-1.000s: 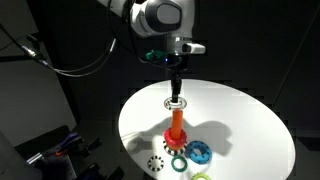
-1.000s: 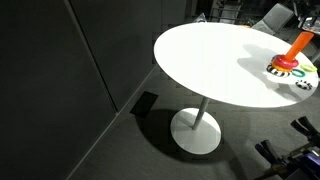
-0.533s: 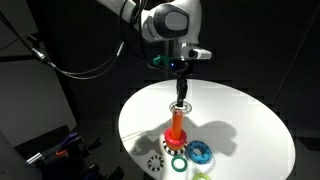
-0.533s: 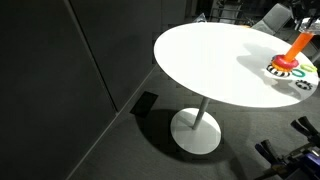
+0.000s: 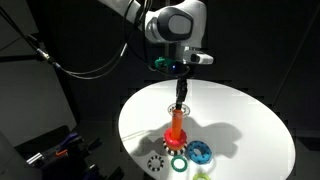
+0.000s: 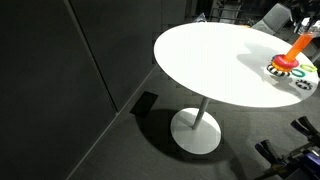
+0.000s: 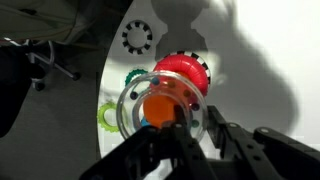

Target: Put the clear ring on the orange stand

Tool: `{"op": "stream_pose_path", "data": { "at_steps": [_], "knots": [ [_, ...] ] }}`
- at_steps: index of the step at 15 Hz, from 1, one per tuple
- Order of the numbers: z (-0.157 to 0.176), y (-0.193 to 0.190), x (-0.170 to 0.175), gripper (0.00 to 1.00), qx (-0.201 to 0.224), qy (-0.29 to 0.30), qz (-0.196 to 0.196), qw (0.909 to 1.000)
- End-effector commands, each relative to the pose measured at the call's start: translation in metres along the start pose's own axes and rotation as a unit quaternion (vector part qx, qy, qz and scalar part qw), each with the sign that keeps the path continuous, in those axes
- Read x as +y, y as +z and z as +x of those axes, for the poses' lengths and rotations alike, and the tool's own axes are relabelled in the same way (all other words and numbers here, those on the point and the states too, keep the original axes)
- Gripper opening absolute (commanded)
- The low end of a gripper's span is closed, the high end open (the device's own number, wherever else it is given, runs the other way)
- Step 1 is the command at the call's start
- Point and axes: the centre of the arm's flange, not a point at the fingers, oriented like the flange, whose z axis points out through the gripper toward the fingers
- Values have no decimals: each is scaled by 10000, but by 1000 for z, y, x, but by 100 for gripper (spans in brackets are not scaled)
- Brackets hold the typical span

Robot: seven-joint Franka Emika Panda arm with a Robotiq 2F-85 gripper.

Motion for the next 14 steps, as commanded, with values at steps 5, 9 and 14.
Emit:
{"op": "stream_pose_path", "data": {
  "at_steps": [5, 9, 14],
  "knots": [
    [16, -2, 11, 9, -418, -37, 160, 9990],
    [17, -2, 15, 55, -426, -9, 188, 9989],
    [16, 0, 16, 89, -427, 12, 160, 9990]
  ]
}}
